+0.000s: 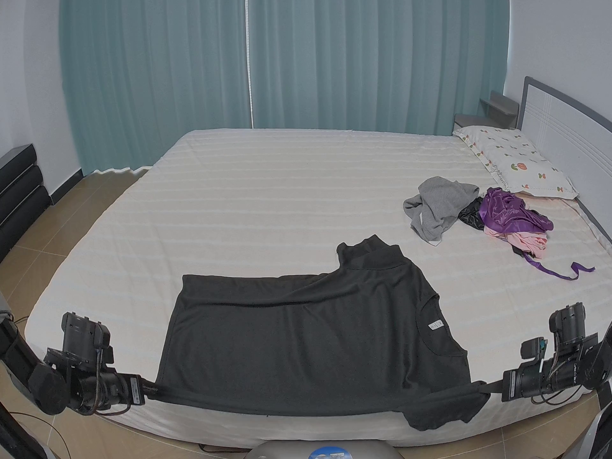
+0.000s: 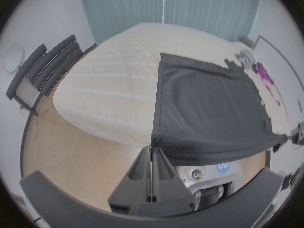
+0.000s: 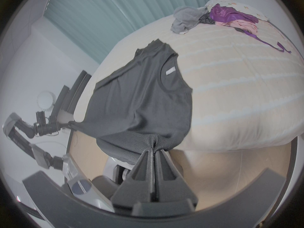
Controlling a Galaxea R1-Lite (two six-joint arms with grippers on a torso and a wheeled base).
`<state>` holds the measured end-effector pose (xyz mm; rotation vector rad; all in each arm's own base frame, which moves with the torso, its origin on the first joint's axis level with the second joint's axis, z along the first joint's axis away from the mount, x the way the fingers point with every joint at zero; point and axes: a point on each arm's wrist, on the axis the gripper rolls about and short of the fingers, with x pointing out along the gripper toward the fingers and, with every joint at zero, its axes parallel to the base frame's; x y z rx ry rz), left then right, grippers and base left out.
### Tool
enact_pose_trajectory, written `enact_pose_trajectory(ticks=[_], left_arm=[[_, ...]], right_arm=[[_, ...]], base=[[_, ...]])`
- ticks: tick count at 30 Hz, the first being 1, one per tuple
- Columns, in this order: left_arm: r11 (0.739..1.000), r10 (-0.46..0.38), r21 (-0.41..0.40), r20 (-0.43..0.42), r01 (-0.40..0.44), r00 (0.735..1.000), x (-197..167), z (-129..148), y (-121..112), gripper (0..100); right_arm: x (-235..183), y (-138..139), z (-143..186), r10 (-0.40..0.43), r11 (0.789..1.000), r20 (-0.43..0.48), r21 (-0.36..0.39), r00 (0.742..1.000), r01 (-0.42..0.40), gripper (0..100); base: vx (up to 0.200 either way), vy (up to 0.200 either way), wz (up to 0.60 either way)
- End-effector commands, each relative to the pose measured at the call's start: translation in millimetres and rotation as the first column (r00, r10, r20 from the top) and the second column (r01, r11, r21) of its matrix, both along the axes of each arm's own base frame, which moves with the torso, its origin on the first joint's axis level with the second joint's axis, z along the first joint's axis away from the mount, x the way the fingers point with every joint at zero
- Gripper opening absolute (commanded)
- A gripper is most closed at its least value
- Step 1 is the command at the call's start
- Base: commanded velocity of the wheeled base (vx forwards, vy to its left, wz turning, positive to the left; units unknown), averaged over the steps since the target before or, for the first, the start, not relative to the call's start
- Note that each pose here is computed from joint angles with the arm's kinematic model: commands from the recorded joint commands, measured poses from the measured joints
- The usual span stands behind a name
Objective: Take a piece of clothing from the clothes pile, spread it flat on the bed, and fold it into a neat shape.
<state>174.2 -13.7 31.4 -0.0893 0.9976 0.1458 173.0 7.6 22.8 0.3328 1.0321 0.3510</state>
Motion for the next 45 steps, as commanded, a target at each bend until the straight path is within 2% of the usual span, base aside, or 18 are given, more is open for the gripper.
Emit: enact_pose_trajectory(ticks=[1, 17, 24, 32, 45], left_arm=[[0.998, 0.049, -0.039, 0.091, -0.045, 0.995, 23, 12, -1, 0], [0.996, 0.073, -0.052, 0.124, -0.067, 0.99, 33, 17, 0, 0], [0.997, 0.068, -0.052, 0.127, -0.062, 0.989, 37, 16, -1, 0], [0.996, 0.071, -0.054, 0.095, -0.066, 0.993, 66, 1, -3, 0], [0.994, 0.089, -0.071, 0.138, -0.08, 0.986, 107, -3, -6, 0]], right_arm=[[19, 0, 10, -0.042, 0.999, 0.06, 0.027, 0.997, 0.04, 0], [49, 0, 21, -0.065, 0.998, 0.138, 0.022, 0.988, 0.062, 0], [53, 2, 15, -0.066, 0.998, 0.119, 0.009, 0.991, 0.065, 0], [75, 6, 6, -0.077, 0.997, 0.094, 0.026, 0.993, 0.075, 0], [111, 9, -2, -0.11, 0.994, 0.085, 0.017, 0.99, 0.109, 0]], base=[[0.0, 0.0, 0.0], [0.0, 0.0, 0.0], [0.0, 0.0, 0.0], [0.0, 0.0, 0.0], [0.0, 0.0, 0.0]])
